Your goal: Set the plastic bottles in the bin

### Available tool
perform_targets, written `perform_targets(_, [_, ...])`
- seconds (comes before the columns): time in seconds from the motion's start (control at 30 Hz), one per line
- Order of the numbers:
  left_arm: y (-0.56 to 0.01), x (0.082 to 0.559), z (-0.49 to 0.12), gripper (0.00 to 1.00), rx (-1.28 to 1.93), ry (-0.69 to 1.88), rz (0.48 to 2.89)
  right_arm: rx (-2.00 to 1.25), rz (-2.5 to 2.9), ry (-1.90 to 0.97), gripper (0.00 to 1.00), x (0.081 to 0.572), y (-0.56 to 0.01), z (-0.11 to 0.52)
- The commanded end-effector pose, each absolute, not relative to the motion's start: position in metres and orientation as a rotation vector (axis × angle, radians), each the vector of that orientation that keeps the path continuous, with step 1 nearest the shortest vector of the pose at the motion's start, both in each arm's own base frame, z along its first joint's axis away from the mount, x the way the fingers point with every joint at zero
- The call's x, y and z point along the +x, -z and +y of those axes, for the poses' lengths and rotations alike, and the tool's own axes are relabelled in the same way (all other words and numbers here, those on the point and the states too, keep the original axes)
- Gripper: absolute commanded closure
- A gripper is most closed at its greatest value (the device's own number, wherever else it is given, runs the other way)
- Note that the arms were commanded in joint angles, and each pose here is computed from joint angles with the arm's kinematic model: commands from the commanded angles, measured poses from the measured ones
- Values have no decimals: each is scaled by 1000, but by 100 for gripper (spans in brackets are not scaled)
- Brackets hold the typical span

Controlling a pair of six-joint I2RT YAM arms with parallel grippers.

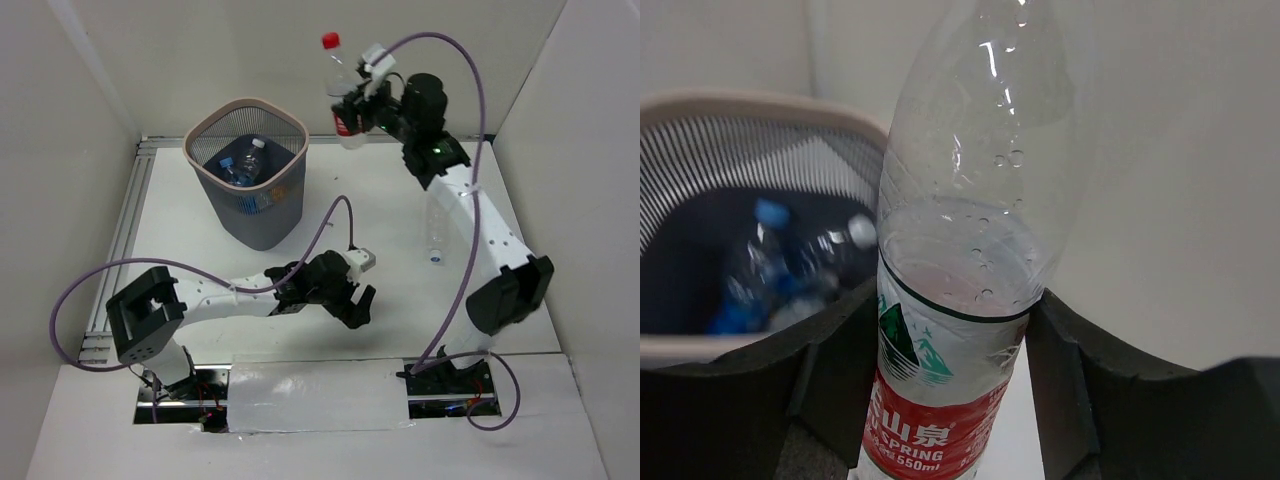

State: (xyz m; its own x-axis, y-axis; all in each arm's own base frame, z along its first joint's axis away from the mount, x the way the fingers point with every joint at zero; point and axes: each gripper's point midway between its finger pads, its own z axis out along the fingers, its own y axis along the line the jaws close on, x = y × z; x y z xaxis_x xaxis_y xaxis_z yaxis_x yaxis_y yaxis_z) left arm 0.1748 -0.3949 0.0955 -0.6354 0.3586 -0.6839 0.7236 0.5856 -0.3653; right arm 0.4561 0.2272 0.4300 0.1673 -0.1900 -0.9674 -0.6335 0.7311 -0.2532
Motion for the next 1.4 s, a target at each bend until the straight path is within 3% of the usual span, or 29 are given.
perform_targets(0.0, [-118, 176, -394, 0, 831, 881, 2174, -646, 1163, -395, 75, 457, -513, 267])
perform_targets(0.13, [-118, 173, -387, 0, 804, 883, 2178, -636, 1120, -540, 75, 456, -533, 316])
perform_targets(0.3, [-118, 173, -387, 0, 799, 867, 2174, -677, 1169, -699, 62, 449, -509, 386])
perform_targets(0.5, [-138, 193, -403, 0, 801, 817, 2120, -671, 1274, -720, 18, 474, -464, 398])
perform_targets(0.73, [-152, 215, -438, 0, 805, 832, 2086, -577, 1255, -639, 0, 490, -505, 339])
perform_targets(0.9, [-155, 237, -458, 0, 779, 800, 2071, -432, 1376, -335, 0, 517, -505, 233])
perform_targets(0.93, [-164, 247, -462, 0, 754, 794, 2056, -361, 1405, -256, 6, 525, -506, 189])
perform_targets(0.97, [-165, 251, -466, 0, 746, 787, 2052, -320, 1428, -208, 16, 529, -504, 161])
perform_targets(1.0, [-152, 255, -470, 0, 750, 762, 2076, -282, 1473, -176, 42, 531, -496, 134])
perform_targets(1.03, [-162, 263, -478, 0, 716, 762, 2057, -199, 1482, -128, 54, 529, -504, 84])
perform_targets(1.13, [-152, 279, -491, 0, 624, 762, 2108, -102, 1603, -69, 86, 519, -474, 3])
perform_targets(1.17, [-151, 286, -492, 0, 584, 770, 2122, -85, 1644, -63, 89, 507, -461, -11])
perform_targets(1.27, [-148, 306, -504, 0, 453, 811, 2145, -29, 1787, -71, 82, 475, -415, -50])
perform_targets(1.33, [-145, 314, -511, 0, 403, 813, 2152, -9, 1834, -71, 69, 458, -396, -64])
perform_targets(1.37, [-160, 322, -520, 0, 354, 833, 2127, 10, 1850, -58, 54, 448, -388, -79])
